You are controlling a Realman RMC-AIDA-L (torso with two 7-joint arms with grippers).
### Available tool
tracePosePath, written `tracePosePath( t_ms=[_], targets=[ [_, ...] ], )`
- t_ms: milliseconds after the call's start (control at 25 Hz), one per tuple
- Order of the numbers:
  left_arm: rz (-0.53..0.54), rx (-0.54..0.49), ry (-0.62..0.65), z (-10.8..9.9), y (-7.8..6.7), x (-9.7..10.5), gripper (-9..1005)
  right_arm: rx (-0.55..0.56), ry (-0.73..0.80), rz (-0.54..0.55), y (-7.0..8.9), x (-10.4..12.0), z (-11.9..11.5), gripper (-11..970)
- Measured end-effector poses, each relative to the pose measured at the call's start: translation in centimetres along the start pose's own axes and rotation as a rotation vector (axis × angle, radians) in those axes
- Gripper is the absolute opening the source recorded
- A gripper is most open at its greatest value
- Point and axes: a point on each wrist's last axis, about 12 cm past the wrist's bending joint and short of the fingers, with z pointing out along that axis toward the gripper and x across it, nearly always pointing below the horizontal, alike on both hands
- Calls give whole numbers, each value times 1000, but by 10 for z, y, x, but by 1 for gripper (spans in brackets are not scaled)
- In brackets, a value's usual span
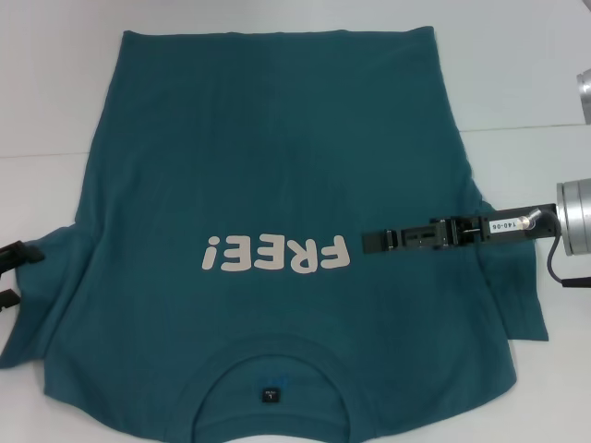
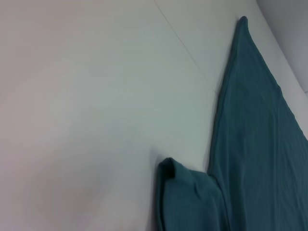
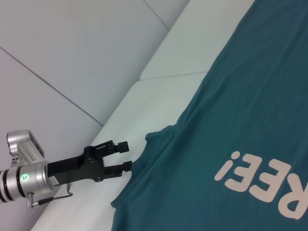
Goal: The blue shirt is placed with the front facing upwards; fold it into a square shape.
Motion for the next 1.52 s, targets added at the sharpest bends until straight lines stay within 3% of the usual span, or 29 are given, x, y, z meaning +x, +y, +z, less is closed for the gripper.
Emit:
tracePosePath(
  t_ms=[640, 1520],
  targets=[
    [17, 59, 79, 9, -15, 7, 859, 4, -6, 0, -1, 1, -1, 942],
    [64, 16, 84, 13, -17, 4, 794, 5, -8, 0, -2, 1, -2, 941]
  ],
)
